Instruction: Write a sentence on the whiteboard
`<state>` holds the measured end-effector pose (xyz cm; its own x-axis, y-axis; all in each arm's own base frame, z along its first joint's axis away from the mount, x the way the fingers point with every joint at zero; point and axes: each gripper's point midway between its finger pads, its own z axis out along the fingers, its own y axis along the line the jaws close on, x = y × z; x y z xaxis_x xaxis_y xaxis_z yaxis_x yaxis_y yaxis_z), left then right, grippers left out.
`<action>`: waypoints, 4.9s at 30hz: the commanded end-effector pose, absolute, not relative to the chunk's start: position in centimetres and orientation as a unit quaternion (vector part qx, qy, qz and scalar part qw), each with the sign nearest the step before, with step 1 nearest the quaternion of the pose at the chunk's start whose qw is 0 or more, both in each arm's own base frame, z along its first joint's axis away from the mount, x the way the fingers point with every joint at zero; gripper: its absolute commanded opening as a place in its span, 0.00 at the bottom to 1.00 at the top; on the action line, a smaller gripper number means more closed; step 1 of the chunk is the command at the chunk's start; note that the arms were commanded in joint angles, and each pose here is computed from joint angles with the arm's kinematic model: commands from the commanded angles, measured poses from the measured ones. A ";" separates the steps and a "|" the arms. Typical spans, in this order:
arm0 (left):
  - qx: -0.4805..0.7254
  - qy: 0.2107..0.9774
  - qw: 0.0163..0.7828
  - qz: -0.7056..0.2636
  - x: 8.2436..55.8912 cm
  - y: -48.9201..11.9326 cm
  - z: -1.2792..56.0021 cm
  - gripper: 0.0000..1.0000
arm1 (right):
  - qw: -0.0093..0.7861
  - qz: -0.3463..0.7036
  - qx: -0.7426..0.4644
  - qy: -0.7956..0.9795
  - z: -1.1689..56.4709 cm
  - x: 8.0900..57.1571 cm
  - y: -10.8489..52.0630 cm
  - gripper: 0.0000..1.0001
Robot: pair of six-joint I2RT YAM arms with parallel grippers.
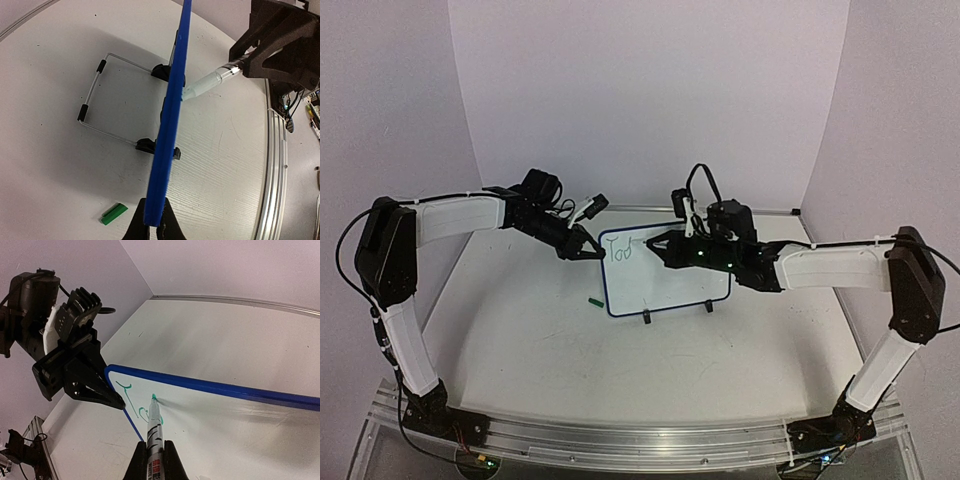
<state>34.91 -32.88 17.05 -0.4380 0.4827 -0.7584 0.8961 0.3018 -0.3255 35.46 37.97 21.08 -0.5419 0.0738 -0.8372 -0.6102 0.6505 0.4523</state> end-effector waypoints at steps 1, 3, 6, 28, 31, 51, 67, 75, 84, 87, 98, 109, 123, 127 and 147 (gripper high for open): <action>0.470 0.756 0.288 -0.354 34.8 -33.1 18.0 0.00 | 0.435 0.381 -0.163 0.799 19.3 35.6 37.8 0.00; 0.470 0.756 0.288 -0.354 34.8 -33.1 18.0 0.00 | 0.432 0.380 -0.164 0.801 18.9 35.4 37.7 0.00; 0.470 0.756 0.288 -0.354 34.8 -33.1 17.9 0.00 | 0.426 0.378 -0.162 0.806 18.3 35.2 37.5 0.00; 0.471 0.754 0.291 -0.352 34.8 -33.1 18.3 0.00 | 0.462 0.395 -0.157 0.779 22.7 34.1 36.1 0.00; 0.471 0.755 0.291 -0.352 34.7 -33.1 18.3 0.00 | 0.456 0.393 -0.154 0.783 22.0 34.3 36.3 0.00; 0.472 0.755 0.291 -0.350 34.7 -33.1 18.2 0.00 | 0.466 0.372 -0.135 0.791 21.3 35.9 36.1 0.00; 0.472 0.755 0.290 -0.350 34.7 -33.1 18.1 0.00 | 0.441 0.383 -0.155 0.797 19.5 35.7 37.3 0.00; 0.472 0.755 0.291 -0.350 34.7 -33.1 18.2 0.00 | 0.438 0.372 -0.146 0.805 18.5 35.2 36.3 0.00; 0.473 0.755 0.290 -0.350 34.7 -33.1 18.2 0.00 | 0.469 0.369 -0.142 0.790 21.4 35.6 35.8 0.00; 0.473 0.755 0.290 -0.349 34.7 -33.1 18.1 0.00 | 0.476 0.371 -0.140 0.785 22.3 35.8 35.8 0.00; 0.473 0.755 0.291 -0.350 34.7 -33.2 18.2 0.00 | 0.483 0.372 -0.140 0.780 23.1 35.8 35.8 0.00; 0.473 0.754 0.291 -0.350 34.7 -33.2 18.3 0.00 | 0.445 0.374 -0.147 0.800 19.6 35.3 36.3 0.00; 0.473 0.755 0.291 -0.350 34.7 -33.1 18.3 0.00 | 0.432 0.364 -0.144 0.812 18.1 34.9 35.8 0.00; 0.474 0.754 0.291 -0.350 34.6 -33.2 18.3 0.00 | 0.440 0.360 -0.142 0.810 18.8 35.0 35.5 0.00; 0.475 0.753 0.294 -0.348 34.6 -33.2 18.6 0.00 | 0.477 0.378 -0.144 0.781 23.6 34.8 35.2 0.00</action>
<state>34.55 -33.31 17.26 -0.4214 0.4930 -0.7612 0.9036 0.3000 -0.3059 34.22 35.32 21.16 -0.5513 0.1017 -0.8281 -0.5692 0.6799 0.4624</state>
